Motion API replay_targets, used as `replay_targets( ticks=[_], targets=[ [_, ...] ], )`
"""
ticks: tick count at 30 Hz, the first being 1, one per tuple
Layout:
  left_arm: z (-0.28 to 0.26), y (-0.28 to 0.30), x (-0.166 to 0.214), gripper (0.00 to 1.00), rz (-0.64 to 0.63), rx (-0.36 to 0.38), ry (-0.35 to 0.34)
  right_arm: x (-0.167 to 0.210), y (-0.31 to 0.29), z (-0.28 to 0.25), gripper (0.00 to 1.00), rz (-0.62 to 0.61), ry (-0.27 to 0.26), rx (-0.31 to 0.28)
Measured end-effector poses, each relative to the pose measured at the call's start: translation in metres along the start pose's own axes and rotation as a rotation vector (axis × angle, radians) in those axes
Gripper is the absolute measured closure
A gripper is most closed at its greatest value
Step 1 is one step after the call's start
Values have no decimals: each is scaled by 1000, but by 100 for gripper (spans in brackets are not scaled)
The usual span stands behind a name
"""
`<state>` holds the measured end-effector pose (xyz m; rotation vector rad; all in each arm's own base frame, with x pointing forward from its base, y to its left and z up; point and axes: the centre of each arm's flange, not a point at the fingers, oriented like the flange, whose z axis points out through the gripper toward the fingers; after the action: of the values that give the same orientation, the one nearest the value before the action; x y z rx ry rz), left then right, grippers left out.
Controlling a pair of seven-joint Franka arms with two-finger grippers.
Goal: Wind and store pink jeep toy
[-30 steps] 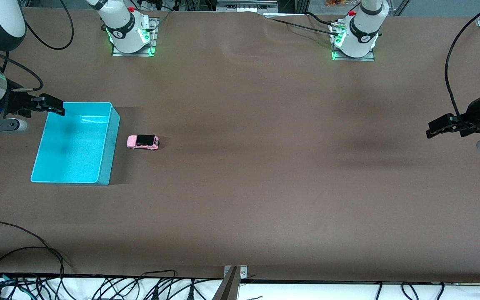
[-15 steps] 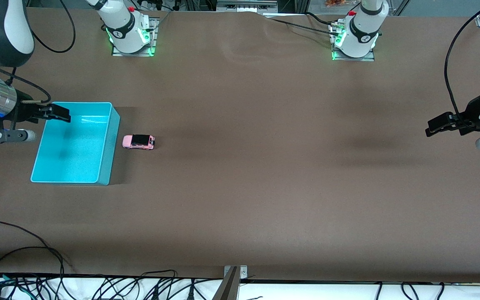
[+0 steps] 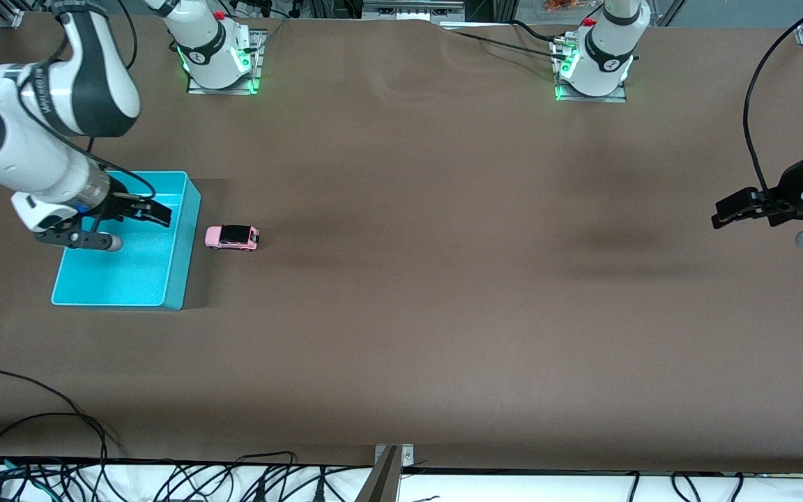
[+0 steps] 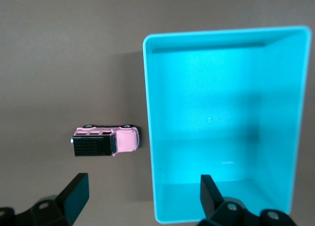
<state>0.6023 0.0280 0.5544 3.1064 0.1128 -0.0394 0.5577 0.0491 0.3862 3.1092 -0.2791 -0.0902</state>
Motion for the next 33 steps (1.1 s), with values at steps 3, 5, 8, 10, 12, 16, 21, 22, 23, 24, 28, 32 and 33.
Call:
replay_targets(
  ticks=[3,5,8,10,12,16,21,22,23,24,28,32,33],
  targets=[
    [0,0,0,0,0,0,0,-2,-3,7,0,81,5,2],
    [0,0,0,0,0,0,0,-4,-6,15,0,133,1,2],
    [0,0,0,0,1,0,0,-9,-9,35,0,229,-18,-4],
    [0,1,0,0,1,0,0,-11,-11,46,0,292,-25,-5],
    [0,1,0,0,1,0,0,-11,-13,55,0,356,-22,0],
    [0,1,0,0,1,0,-1,-10,-26,73,0,525,-1,26],
    [0,1,0,0,1,0,-1,-14,-48,91,0,730,12,49],
    [0,1,0,0,1,0,-1,-15,-53,94,0,764,11,51],
    [0,1,0,0,1,0,-1,-16,-57,97,0,791,8,51],
    [1,1,0,0,1,0,-1,-17,-59,99,0,818,6,50],
    [1,1,0,0,1,0,-2,-22,-62,109,0,935,-10,39],
    [1,1,0,0,1,0,-2,-29,-59,126,0,1015,-18,35],
    [1,1,0,0,1,0,-2,-30,-59,130,0,1031,-18,36]
  ],
)
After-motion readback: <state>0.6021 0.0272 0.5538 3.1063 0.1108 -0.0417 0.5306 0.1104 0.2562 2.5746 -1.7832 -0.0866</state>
